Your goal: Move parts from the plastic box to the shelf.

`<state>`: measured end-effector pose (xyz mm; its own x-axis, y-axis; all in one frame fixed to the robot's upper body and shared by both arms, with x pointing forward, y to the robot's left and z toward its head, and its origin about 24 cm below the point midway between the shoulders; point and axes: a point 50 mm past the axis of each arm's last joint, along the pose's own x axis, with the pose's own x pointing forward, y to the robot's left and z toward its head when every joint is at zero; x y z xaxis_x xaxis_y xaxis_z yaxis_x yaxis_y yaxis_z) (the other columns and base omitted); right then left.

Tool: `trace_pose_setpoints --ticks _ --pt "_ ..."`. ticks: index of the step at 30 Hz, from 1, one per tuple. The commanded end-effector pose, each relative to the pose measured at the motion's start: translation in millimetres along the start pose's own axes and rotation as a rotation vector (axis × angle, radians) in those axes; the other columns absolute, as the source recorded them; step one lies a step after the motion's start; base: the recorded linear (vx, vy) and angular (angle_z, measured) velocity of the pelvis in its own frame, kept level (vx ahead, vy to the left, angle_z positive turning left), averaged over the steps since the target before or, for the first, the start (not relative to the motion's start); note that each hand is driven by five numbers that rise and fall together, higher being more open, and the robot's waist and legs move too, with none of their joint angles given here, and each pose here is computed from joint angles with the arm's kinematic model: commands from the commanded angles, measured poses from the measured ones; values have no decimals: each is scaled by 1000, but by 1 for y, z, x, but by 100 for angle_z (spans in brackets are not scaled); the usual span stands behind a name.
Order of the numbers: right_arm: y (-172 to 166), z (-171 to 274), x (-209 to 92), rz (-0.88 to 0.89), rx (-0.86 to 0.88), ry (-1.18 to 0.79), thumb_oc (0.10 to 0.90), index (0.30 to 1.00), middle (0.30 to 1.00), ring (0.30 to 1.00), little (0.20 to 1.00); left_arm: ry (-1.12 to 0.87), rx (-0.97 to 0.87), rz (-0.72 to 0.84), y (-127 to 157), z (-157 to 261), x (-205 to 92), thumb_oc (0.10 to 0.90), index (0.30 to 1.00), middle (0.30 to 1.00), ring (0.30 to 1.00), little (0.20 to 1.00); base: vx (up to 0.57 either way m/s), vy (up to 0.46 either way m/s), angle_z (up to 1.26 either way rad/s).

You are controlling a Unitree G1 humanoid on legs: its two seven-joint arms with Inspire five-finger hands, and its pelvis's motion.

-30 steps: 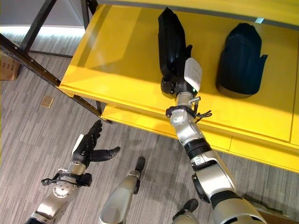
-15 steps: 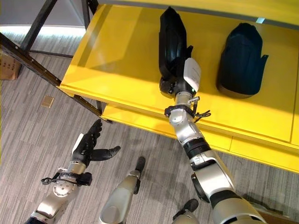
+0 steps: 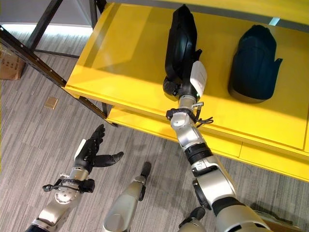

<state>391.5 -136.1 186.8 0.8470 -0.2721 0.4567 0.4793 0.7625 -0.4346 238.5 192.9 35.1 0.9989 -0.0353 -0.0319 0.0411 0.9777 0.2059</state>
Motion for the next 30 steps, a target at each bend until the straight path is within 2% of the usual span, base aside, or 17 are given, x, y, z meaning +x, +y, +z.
trace_pose_setpoints --ticks 1,7,8,10,11,22,30 --pt "-11 49 16 -68 130 -170 400 300 300 300 300 -198 -18 20 6 37 7 900 1000 1000 1000 1000 -3 21 5" --pt "-9 49 16 -63 149 -157 400 300 300 300 300 -196 -20 25 6 37 7 900 1000 1000 1000 1000 0 3 1" --pt "-8 50 16 -59 150 -157 445 363 363 363 363 -193 -21 25 6 36 7 900 1000 1000 1000 1000 0 0 0" --pt "-7 53 15 -49 170 -165 710 734 734 734 734 -191 -20 29 7 36 7 900 1000 1000 1000 1000 0 0 0" --pt "-7 53 15 -43 172 -168 900 1000 1000 1000 1000 -190 -19 31 7 36 7 900 1000 1000 1000 1000 0 0 0" --pt "-2 82 4 13 250 -292 900 1000 1000 1000 1000 -175 -25 48 8 33 5 900 1000 1000 1000 1000 -20 12 0" --pt "-4 116 -14 63 369 -442 900 1000 1000 1000 1000 -161 -13 72 12 30 3 900 1000 1000 1000 1000 -1 1 -1"
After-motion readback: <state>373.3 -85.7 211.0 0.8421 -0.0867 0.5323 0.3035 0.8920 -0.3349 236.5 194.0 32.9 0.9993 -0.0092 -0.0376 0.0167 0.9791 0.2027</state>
